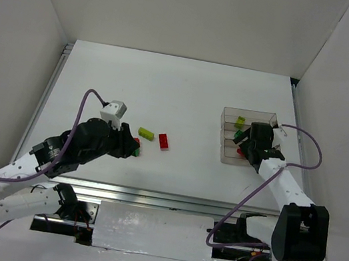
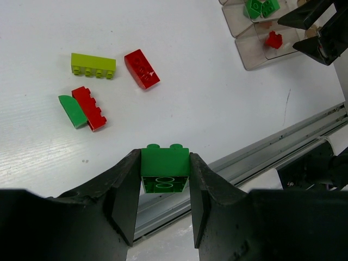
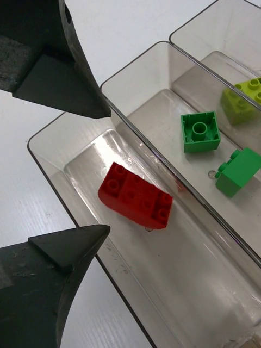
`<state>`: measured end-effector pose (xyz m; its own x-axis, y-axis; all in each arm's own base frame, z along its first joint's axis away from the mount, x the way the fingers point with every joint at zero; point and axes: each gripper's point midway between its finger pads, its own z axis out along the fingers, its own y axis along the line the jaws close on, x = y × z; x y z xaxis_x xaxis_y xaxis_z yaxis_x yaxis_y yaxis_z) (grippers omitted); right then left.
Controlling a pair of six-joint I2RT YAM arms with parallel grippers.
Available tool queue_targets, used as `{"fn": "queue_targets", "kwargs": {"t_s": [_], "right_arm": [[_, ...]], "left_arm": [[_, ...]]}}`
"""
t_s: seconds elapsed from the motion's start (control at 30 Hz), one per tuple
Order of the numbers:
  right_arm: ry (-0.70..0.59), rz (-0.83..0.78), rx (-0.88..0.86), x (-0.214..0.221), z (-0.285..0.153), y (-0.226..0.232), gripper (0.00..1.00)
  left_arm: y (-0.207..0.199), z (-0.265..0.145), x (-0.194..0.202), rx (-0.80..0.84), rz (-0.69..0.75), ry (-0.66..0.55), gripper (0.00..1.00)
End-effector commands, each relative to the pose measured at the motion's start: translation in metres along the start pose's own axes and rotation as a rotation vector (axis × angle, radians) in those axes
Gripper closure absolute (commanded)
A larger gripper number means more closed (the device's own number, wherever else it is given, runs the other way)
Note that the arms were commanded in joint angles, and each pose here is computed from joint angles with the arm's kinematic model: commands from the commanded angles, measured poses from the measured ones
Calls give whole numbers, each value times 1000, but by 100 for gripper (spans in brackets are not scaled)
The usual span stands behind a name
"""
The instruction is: Sort the legos into containers by color
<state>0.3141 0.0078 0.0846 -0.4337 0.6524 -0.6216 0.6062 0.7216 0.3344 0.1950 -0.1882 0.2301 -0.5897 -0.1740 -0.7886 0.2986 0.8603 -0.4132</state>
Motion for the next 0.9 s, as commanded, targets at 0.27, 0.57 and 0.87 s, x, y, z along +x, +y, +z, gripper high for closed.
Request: {"fn": "queue_targets", "kwargs": {"t_s": [0.27, 0.57, 0.87], "right_arm": [[10, -118, -378, -8, -45, 60, 7], [237, -469, -1235, 61, -189, 114, 0], [165, -729, -1842, 127, -323, 138, 0]], "left_arm": [[-26, 13, -20, 102, 4, -73, 100], [-103, 29, -37, 443, 56, -76, 100], [-178, -11, -43, 900, -21, -35, 100]]}}
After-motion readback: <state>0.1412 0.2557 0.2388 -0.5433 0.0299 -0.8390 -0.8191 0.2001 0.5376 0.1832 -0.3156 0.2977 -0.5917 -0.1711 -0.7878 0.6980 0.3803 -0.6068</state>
